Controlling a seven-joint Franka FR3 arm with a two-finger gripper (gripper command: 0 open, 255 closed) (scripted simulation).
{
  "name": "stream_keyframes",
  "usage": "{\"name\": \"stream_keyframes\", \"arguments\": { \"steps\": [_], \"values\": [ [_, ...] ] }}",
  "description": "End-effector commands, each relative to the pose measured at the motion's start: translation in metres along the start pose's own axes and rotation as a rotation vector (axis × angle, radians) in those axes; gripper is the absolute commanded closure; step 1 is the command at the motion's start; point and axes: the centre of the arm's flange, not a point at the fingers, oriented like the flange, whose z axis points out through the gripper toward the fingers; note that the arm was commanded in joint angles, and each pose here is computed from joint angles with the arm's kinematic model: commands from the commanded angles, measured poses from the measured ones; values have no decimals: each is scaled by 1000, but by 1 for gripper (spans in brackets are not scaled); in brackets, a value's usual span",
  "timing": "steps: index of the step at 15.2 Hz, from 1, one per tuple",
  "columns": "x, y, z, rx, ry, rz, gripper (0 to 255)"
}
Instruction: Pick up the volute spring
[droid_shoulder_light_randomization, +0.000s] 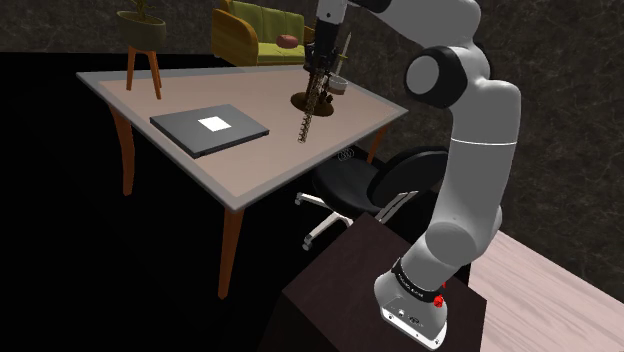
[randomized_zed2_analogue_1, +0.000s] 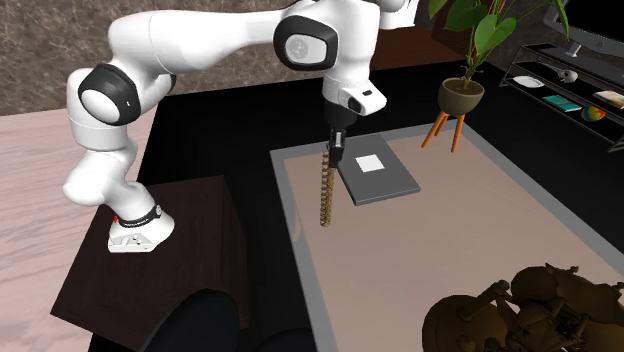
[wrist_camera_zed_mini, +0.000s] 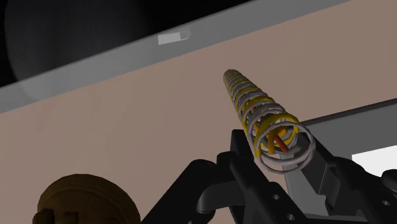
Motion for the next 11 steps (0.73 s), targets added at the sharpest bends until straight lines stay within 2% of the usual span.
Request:
{"name": "stream_keyframes", "arguments": {
  "steps": [1, 9, 11],
  "values": [
    [-1, -1, -11, 0, 0, 0, 255],
    [-3, 1, -54, 0, 0, 0, 255],
    [-3, 1, -54, 0, 0, 0, 255]
  ]
}}
